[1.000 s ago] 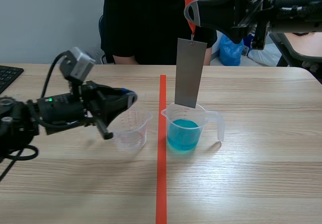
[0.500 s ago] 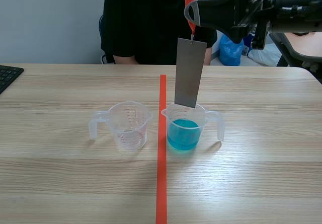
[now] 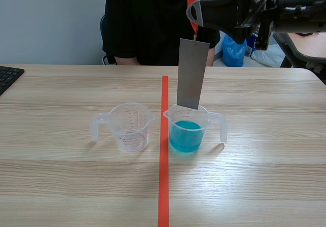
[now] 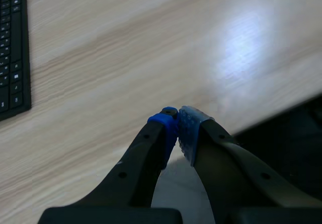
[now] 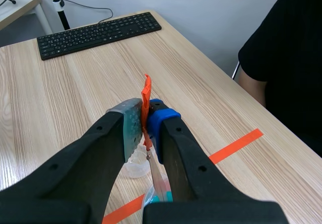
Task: Do the redox reaction experiment.
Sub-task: 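Point at the plate with the left hand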
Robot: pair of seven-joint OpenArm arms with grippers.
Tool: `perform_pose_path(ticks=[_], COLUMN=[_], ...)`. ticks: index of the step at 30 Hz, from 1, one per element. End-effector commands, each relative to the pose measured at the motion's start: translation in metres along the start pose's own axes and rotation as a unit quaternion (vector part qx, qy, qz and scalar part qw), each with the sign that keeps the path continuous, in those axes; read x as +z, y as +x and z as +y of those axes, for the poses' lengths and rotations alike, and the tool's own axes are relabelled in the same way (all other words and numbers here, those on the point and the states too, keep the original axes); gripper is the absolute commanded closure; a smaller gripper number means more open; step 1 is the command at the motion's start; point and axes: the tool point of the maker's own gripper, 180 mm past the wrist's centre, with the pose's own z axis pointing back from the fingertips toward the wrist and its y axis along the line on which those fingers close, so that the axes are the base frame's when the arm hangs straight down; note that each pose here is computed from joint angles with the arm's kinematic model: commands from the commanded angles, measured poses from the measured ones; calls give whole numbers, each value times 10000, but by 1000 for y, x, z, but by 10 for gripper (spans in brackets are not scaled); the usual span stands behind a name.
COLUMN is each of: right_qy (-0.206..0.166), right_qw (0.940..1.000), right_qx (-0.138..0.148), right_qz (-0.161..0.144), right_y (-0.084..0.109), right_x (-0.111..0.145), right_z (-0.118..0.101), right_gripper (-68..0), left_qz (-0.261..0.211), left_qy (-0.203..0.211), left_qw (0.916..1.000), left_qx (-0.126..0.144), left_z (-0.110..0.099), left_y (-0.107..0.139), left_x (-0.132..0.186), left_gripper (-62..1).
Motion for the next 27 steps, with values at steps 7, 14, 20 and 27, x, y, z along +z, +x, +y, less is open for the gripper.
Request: perform_pose_path(ticks=[7,14,20,27], right_qy=[20,20,20,20], right_qw=[9998,9998,9998,9998], right_qx=[44,44,44,42], right_qz=[-199,-197,-196,-177], right_y=[13,13,13,12], right_x=[0,0,0,0], right_z=[0,0,0,0], right_gripper=[-15,-15,-15,-15], left_qz=[119,189,131,137], left_qy=[-333,-282,-220,-232], left_qw=[9972,9963,9965,9964], left_qx=[-658,-795,-796,-807], left_z=[-54,-77,-82,-82], left_y=[-2,-3,1,0], left_x=[7,14,14,14], left_gripper=[-40,-40,-40,-40])
